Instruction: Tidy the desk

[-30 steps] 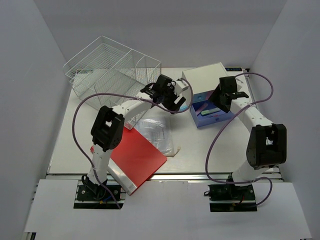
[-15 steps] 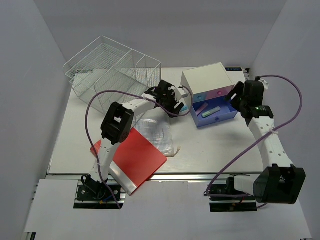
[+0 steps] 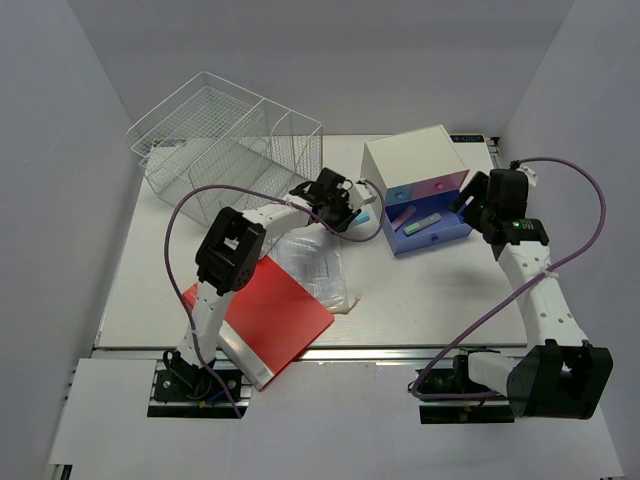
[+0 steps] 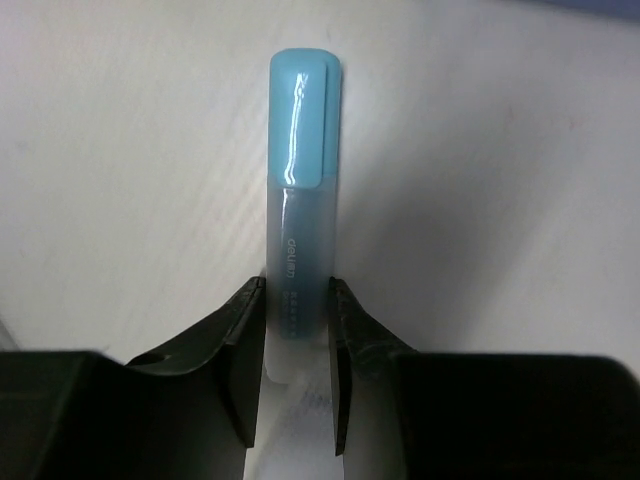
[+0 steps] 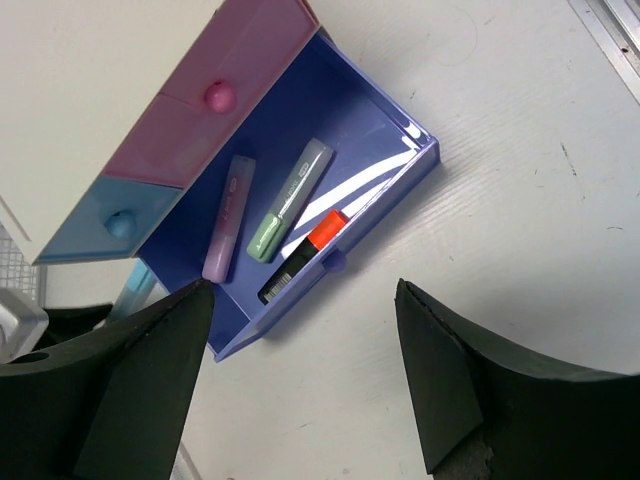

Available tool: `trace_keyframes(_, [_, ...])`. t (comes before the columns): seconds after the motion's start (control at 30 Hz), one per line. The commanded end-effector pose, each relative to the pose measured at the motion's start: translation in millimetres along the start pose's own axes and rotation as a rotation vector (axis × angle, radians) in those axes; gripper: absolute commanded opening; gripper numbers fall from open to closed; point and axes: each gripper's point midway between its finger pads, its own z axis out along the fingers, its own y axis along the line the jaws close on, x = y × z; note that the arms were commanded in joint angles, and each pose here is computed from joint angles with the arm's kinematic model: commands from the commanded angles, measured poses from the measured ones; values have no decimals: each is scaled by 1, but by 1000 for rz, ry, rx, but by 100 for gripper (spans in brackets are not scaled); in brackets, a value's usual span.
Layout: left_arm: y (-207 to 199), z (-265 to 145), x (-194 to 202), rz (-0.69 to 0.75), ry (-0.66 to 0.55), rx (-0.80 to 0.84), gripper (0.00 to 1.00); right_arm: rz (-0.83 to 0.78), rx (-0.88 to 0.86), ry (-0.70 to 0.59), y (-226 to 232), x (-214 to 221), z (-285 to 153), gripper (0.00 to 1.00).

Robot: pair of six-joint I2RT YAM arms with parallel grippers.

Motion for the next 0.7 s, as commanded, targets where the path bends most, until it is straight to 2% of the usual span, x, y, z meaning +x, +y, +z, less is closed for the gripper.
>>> trace_keyframes(0.0, [-3, -41, 4, 24, 42, -72, 12, -9, -2, -51, -2, -11, -10, 78])
trace_keyframes(0.13, [-22, -84, -23, 87, -59, -91, 9, -28, 22, -37, -7, -10, -16, 79])
trace_keyframes(0.33, [-61, -146, -89, 155, -335, 11, 11, -21, 38, -56, -17, -3, -27, 79])
trace_keyframes(0.53, [-77, -130, -140, 178, -440, 66, 12, 30, 57, -74, -32, 3, -34, 80])
trace_keyframes(0.63, [-84, -109, -172, 182, -481, 82, 12, 40, 66, -85, -37, 7, -36, 80])
trace_keyframes(0.67, [-82, -114, -196, 188, -529, 74, 12, 41, 71, -95, -39, 6, -38, 80])
